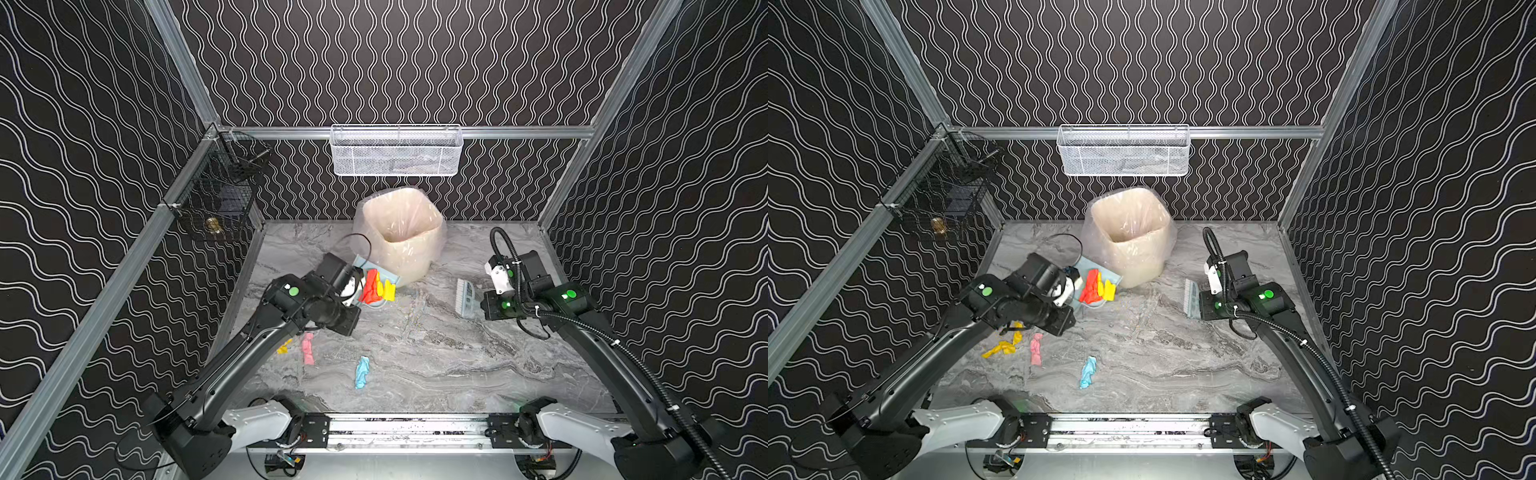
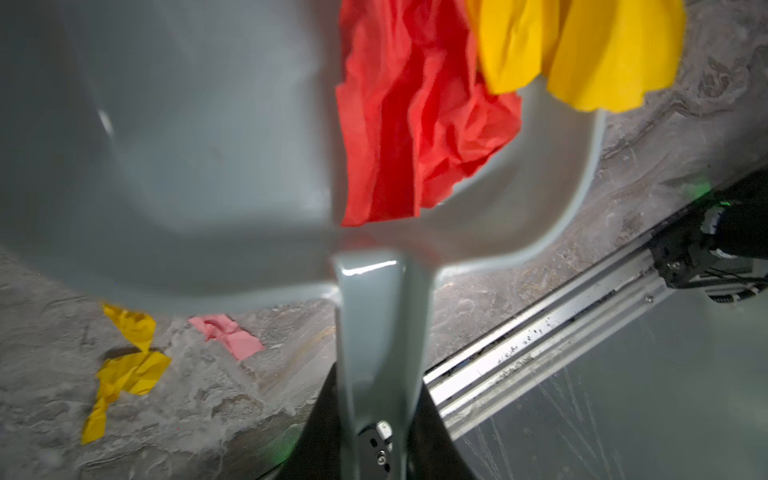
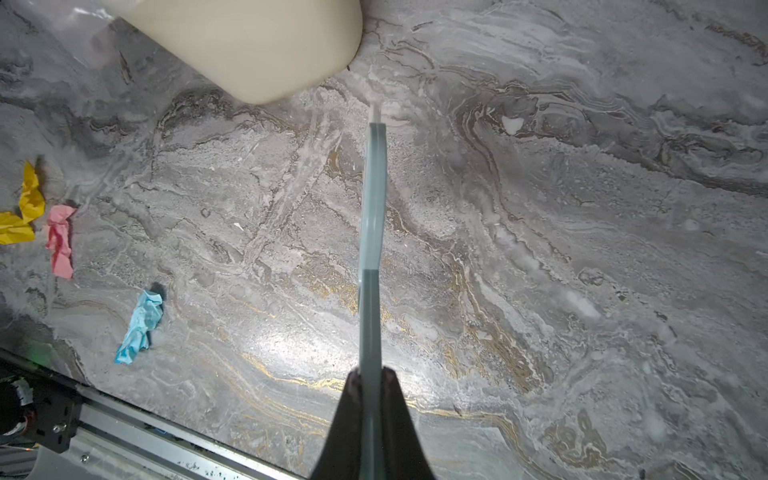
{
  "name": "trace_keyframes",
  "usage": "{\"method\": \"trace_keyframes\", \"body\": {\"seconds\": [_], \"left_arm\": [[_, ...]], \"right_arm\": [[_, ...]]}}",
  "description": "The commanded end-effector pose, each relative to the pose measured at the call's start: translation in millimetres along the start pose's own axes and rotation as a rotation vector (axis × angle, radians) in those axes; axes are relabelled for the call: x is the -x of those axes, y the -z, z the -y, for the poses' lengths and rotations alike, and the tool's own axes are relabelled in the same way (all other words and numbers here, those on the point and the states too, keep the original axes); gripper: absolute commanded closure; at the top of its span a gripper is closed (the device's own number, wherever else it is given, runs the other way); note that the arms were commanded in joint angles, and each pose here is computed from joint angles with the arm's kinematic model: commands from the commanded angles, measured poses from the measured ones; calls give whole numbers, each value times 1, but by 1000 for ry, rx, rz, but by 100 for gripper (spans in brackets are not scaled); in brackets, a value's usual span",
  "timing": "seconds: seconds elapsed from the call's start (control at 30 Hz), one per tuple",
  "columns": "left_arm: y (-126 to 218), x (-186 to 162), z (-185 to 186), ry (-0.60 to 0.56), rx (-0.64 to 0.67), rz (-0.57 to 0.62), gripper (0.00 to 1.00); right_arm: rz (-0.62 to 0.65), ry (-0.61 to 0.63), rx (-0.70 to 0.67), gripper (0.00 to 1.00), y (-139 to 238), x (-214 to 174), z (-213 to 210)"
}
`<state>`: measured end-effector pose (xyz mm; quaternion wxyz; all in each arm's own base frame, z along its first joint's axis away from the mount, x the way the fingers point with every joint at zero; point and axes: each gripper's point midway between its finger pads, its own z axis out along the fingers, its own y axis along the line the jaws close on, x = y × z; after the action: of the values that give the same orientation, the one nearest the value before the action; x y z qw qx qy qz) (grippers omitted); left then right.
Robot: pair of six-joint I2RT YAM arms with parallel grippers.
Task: Sweep away the paper scraps from the table
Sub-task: 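Lift the dustpan toward the bin with the left gripper while the right withdraws, then tip the dustpan over the bin with the left gripper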
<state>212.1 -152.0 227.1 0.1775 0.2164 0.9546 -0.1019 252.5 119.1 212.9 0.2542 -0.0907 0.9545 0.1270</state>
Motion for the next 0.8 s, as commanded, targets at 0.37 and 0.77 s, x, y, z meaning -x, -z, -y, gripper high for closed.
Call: {"method": "trace_keyframes", "body": {"seconds": [0.37, 0.77], "left_arm": [[34, 78, -65, 74, -31, 110, 100], [25, 161, -64, 88, -175, 201, 100]], "right_arm": [[22, 10, 64, 100, 3, -6, 1], [25, 0, 124, 100, 7, -9, -7]]}}
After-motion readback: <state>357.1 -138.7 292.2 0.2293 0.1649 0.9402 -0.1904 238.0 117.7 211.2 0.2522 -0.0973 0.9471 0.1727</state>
